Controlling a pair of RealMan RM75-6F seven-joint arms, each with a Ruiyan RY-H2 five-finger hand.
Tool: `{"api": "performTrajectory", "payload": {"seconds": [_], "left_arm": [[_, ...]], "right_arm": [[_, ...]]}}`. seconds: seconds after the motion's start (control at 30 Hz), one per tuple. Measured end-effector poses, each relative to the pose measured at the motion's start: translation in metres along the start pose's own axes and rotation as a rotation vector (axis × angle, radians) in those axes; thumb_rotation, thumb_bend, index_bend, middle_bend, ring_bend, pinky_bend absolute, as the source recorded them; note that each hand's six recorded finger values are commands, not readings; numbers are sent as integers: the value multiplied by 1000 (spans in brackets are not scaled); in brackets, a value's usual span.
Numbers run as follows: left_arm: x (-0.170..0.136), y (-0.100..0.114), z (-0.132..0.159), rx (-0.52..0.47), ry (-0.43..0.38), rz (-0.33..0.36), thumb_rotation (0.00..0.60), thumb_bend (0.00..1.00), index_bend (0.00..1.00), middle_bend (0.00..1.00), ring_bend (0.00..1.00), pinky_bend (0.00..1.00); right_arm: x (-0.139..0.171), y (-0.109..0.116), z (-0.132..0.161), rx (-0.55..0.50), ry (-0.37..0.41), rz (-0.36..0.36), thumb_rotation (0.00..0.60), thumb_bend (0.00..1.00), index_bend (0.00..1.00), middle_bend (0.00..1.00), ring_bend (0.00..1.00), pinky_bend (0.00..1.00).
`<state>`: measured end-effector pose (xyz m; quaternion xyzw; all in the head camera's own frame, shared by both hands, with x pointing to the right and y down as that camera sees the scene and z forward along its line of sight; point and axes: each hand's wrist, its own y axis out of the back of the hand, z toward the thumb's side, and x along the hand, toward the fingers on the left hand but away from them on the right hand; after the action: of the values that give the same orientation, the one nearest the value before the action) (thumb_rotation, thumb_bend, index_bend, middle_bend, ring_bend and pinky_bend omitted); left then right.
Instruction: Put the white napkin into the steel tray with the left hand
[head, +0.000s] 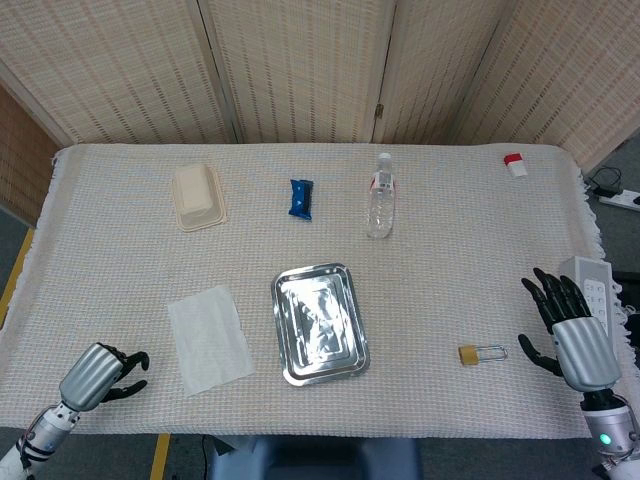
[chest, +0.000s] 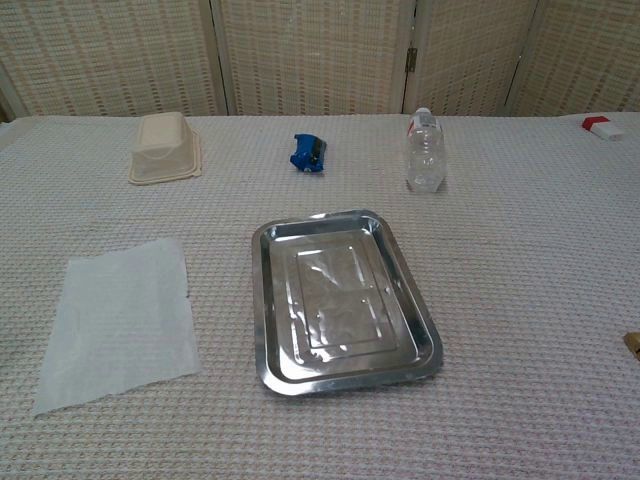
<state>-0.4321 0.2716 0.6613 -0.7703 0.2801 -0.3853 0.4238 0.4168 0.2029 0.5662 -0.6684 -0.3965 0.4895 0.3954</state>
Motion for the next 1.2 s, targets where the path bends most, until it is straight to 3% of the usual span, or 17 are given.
{"api": "performTrajectory", "payload": {"seconds": [0.33, 0.67, 1.2], "left_arm": [[30, -25, -13, -49, 80, -46, 600, 213, 555, 1000, 1000, 1000], [43, -42, -18, -36, 88, -121, 600, 215, 547, 1000, 1000, 1000], [66, -52, -13, -109, 122, -86, 600, 242, 551, 1000, 1000, 1000]], "right_arm": [[-5, 1, -3, -40, 1, 13, 600, 397, 0, 0, 0, 0], [-8, 9, -7, -82, 12, -35, 600, 396, 0, 0, 0, 0], [-10, 16, -14, -102, -21, -60, 600, 398, 0, 0, 0, 0]]}}
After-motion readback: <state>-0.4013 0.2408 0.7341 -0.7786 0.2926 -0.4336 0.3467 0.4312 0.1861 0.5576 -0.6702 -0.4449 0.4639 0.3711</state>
